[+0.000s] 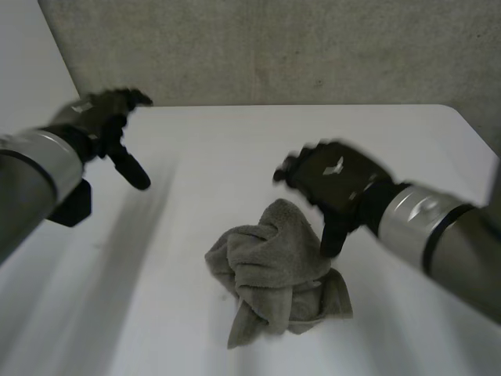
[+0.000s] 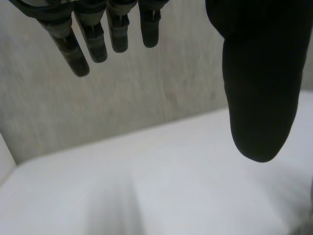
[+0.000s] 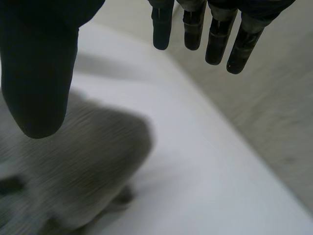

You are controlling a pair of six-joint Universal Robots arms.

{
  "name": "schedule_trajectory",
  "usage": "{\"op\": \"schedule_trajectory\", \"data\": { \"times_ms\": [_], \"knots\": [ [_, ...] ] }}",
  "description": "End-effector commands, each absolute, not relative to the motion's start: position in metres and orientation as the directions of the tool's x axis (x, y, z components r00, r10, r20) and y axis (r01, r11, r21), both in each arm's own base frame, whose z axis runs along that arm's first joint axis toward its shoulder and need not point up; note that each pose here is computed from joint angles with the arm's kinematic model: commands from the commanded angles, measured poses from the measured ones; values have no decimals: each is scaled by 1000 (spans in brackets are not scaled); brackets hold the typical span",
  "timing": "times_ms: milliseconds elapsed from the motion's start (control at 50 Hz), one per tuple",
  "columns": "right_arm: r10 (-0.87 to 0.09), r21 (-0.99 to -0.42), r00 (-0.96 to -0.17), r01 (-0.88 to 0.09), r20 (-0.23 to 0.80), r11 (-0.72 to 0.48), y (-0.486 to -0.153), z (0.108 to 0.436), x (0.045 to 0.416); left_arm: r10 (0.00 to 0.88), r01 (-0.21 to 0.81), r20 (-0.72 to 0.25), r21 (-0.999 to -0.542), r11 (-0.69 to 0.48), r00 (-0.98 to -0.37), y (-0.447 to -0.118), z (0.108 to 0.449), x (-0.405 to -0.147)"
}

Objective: Fold the towel.

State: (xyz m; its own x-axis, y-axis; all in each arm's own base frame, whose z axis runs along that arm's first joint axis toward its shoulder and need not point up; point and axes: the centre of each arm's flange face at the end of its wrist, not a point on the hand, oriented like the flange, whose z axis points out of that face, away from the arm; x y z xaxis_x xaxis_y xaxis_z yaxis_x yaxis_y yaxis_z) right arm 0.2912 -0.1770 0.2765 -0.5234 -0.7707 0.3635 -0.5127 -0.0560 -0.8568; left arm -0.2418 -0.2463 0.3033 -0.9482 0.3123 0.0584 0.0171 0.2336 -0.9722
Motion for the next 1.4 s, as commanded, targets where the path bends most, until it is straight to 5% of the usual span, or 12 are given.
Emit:
{"op": "schedule_trajectory", "data": {
  "times_ms": [20,140,320,540,720,880,1040,1140,1240,1400],
  "knots": [
    [-835,-793,-425,-609,350,-23,-176,221,310,340,152,-12,-910,386,-940,-271,234,-260],
    [-800,-802,-453,-595,394,-57,-197,184,325,373,207,-18,-855,475,-928,-275,186,-273],
    [-631,-852,-606,-490,485,-184,-218,219,324,533,276,54,-809,519,-844,-254,136,-310],
    [-614,-858,-618,-466,491,-217,-208,244,319,603,223,124,-855,469,-788,-231,125,-350],
    [-616,-857,-617,-469,490,-212,-202,255,314,569,64,250,-878,475,-783,-238,144,-364],
    [-586,-869,-648,-421,488,-258,-196,282,309,550,13,342,-841,541,-762,-234,144,-366],
    [-596,-907,-685,-344,419,-243,-187,302,304,557,-16,505,-750,661,-659,-221,142,-375],
    [-642,-922,-664,-316,383,-223,-178,308,302,509,-43,645,-642,766,-569,-210,141,-382],
    [-663,-925,-647,-287,378,-247,-170,318,300,464,-69,688,-596,800,-558,-209,140,-382],
    [-651,-924,-656,-275,382,-264,-173,325,299,432,-158,644,-652,742,-631,-226,155,-373]
  ]
}}
